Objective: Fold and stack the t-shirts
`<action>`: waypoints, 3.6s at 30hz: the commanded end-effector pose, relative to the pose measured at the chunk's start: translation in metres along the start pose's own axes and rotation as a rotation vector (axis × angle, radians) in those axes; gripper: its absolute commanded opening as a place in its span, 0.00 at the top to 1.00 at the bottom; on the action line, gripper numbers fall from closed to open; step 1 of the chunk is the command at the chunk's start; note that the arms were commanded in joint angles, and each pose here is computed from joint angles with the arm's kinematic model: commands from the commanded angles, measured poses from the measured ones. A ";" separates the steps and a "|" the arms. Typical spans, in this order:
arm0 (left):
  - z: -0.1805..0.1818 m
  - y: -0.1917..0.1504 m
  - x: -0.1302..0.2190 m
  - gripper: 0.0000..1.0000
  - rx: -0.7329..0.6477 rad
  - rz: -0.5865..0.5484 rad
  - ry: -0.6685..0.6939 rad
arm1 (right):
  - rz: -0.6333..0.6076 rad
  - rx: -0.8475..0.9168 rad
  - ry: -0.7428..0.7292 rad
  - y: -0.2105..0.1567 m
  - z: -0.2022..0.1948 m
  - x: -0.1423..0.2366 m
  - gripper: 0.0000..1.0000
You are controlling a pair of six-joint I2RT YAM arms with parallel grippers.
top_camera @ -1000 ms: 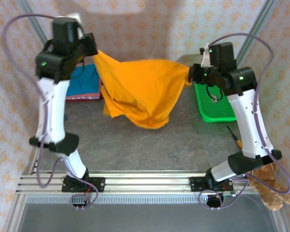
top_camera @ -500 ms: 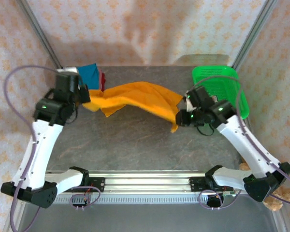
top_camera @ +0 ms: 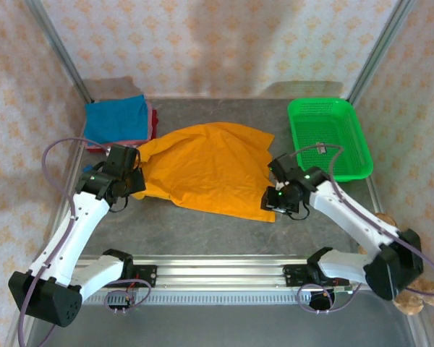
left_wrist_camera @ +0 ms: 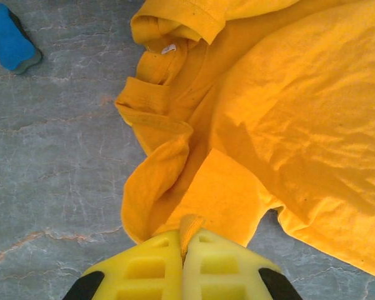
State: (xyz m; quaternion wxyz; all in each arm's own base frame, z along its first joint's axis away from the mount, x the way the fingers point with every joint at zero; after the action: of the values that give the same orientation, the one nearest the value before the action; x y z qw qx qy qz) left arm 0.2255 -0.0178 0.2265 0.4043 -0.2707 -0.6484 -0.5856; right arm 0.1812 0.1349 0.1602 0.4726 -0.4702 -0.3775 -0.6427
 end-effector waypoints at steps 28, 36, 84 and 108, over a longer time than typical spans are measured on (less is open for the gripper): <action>-0.008 -0.018 -0.031 1.00 0.027 0.103 -0.026 | 0.073 -0.101 -0.292 0.024 -0.040 -0.101 0.79; -0.021 -0.024 -0.034 1.00 0.058 0.162 -0.115 | -0.053 -0.093 -0.294 0.034 -0.036 -0.051 1.00; -0.124 -0.131 -0.043 0.55 -0.505 0.437 -0.059 | -0.287 -0.177 -0.196 0.036 -0.056 0.025 1.00; -0.149 -0.174 -0.064 0.63 -0.789 0.536 0.139 | -0.271 -0.169 -0.204 0.034 -0.058 0.023 1.00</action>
State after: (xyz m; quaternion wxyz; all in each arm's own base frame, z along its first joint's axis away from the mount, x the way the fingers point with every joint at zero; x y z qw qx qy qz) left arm 0.1509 -0.1922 0.0777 0.4392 -0.5312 -0.2682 -0.6731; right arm 0.1981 0.0691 0.1700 0.3012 -0.5126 -0.4222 -0.6842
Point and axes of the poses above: each hand's point on the last joint's axis, 136 mm out from that joint toward the fingers, its own x axis back along the fingers, its own z axis along the line the jaws close on, y = z × x, the point moved 5 cm from there along x, back along the fingers, and after that the axes turned 7 degrees about -x, right-handed, at the moved point
